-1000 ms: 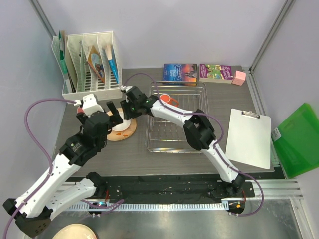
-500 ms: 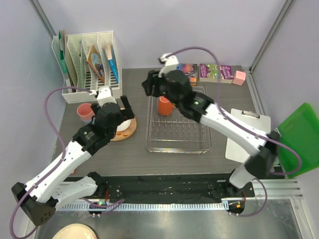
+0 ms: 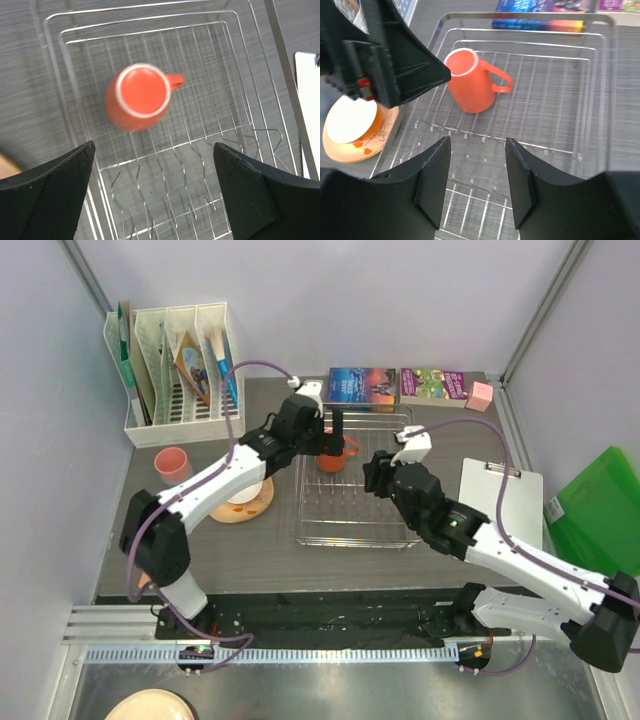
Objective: Unload the mixed dishes from the dish rack
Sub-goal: Pick up the cup from the dish rack.
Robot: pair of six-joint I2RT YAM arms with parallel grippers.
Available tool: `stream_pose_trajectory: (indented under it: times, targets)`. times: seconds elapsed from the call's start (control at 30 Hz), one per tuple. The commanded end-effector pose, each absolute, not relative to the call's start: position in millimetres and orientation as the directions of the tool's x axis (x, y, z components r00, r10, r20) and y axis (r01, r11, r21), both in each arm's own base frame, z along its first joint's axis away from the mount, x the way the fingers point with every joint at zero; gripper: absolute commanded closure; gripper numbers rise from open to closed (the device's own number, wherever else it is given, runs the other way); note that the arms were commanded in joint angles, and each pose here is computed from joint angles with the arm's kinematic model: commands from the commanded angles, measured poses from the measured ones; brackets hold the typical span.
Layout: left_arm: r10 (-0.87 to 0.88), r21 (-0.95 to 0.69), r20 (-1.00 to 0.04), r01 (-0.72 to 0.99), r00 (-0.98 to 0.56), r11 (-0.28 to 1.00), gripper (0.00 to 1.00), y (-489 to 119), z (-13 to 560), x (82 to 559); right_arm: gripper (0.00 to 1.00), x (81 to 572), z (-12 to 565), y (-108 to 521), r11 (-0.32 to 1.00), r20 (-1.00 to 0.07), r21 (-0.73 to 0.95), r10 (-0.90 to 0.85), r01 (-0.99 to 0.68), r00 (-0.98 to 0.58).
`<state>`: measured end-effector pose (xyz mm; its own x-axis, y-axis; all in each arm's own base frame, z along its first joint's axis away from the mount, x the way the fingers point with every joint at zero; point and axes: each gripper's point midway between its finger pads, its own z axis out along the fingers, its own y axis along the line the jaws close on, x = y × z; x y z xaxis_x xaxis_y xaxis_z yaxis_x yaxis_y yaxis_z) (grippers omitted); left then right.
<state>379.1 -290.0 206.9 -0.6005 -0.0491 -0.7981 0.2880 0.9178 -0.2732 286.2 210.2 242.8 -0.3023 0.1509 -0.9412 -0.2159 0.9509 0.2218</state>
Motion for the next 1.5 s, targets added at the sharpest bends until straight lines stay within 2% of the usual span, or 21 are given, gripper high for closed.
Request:
stream_pose_trajectory:
  times: [0.0, 0.33, 0.67, 1.23, 1.3, 1.47]
  targets:
    - [0.045, -0.225, -0.868, 0.472, -0.494, 0.852, 0.00, -322.8, 236.3, 401.4, 0.47, 283.3, 284.5, 183.1, 0.929, -0.937, 0.337, 0.316, -0.155, -0.146]
    - [0.295, -0.057, -0.837, 0.608, -0.462, 0.792, 0.00, -335.1, 197.8, 432.4, 0.49, 274.7, 278.3, 168.1, 0.941, -0.945, 0.309, 0.289, -0.135, -0.152]
    - [0.198, -0.140, -0.774, 0.467, -0.602, 0.873, 0.00, -310.7, 162.1, 446.6, 0.50, 276.3, 271.5, 172.3, 0.943, -0.944, 0.306, 0.282, -0.133, -0.173]
    - [0.195, -0.226, -0.709, 0.480, -0.678, 0.848, 0.00, -326.1, 111.5, 438.9, 0.50, 283.3, 254.2, 182.0, 0.950, -0.942, 0.288, 0.259, -0.120, -0.213]
    - [0.201, -0.231, -0.703, 0.487, -0.683, 0.842, 0.03, -328.4, 106.9, 438.7, 0.50, 283.9, 253.2, 182.3, 0.951, -0.943, 0.284, 0.255, -0.119, -0.214]
    - [0.212, -0.263, -0.701, 0.523, -0.681, 0.811, 0.26, -337.2, 107.9, 436.1, 0.50, 284.6, 252.3, 181.2, 0.954, -0.945, 0.277, 0.249, -0.113, -0.212]
